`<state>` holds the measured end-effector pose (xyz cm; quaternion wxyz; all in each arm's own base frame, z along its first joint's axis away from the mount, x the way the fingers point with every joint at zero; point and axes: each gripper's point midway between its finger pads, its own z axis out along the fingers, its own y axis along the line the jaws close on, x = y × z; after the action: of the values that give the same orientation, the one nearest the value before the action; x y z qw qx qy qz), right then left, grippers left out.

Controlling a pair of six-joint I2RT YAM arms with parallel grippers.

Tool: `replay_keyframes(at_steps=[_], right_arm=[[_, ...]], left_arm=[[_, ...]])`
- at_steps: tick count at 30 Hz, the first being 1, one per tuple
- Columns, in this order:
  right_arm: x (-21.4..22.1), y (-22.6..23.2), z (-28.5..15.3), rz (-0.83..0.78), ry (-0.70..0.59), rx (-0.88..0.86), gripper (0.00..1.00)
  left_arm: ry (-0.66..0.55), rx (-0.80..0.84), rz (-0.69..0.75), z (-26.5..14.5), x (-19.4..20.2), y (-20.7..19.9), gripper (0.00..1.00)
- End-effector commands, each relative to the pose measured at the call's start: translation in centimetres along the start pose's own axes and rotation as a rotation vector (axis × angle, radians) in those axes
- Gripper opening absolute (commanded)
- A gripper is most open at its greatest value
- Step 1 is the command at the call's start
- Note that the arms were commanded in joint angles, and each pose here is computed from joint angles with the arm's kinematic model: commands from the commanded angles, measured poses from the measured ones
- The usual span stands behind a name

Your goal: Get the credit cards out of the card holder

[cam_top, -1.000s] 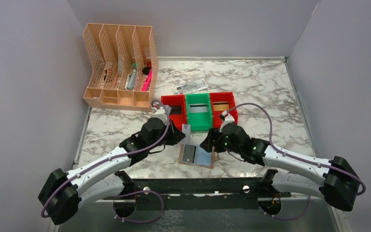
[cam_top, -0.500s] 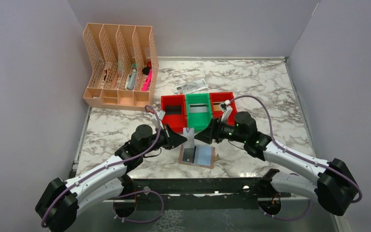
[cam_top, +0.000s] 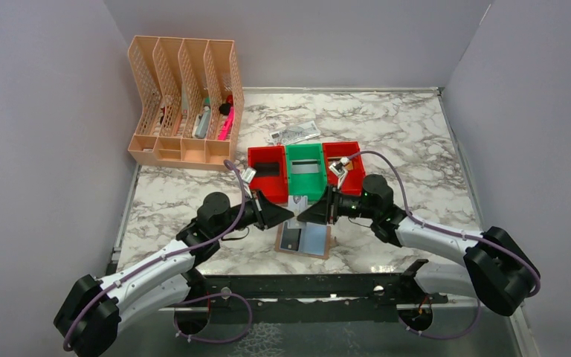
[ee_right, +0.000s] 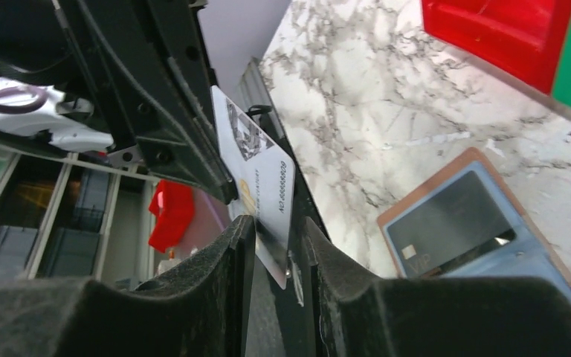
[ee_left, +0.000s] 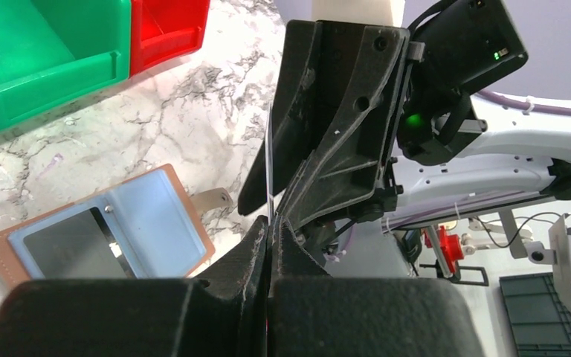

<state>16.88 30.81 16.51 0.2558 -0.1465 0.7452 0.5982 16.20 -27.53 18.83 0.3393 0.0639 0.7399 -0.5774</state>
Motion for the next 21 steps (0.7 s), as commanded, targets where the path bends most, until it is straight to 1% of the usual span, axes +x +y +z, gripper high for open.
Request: replay_keyframes(at_steps=[1,4,8,9,11,13,16,18,21], right_arm=[[-0.12,1.96,-0.45,-0.046,0.002,-0.105,0.29],[-0.32,1.85,-0.71,-0.054,-0.010,-0.107,0.22],[-0.52,2.08,-0.96,-0.067,-0.016,-0.121,0.19],[-0.64,2.16,-1.02,-0.071,-0.019,-0.123,0.21],[-0.84,2.13,-1.12,-0.070,-0.026,-0.117,0.30],[-1.02,2.17,-1.20,-0.070,-0.030,-0.117,0.32],[-1.08,2.28,-1.14,-0.063,-0.028,-0.129,0.33],[-1.01,2.29,-1.08,-0.055,-0.024,-0.139,0.30],[-0.82,2.02,-1.13,-0.038,-0.027,-0.144,0.22]], left_arm=[[-0.024,0.074,0.019,-0.24,-0.76,-1.70,0.00],[-0.007,0.079,0.019,-0.09,-0.56,-1.78,0.00],[0.027,0.078,0.012,0.13,0.02,-1.54,0.00],[0.030,0.079,0.011,0.15,0.06,-1.55,0.00],[0.031,0.077,0.010,0.15,0.12,-1.48,0.00],[0.032,0.076,0.010,0.17,0.12,-1.45,0.00],[0.037,0.078,0.011,0.24,0.13,-1.50,0.00],[0.040,0.081,0.015,0.29,0.11,-1.59,0.00],[0.032,0.081,0.017,0.25,-0.03,-1.61,0.00]])
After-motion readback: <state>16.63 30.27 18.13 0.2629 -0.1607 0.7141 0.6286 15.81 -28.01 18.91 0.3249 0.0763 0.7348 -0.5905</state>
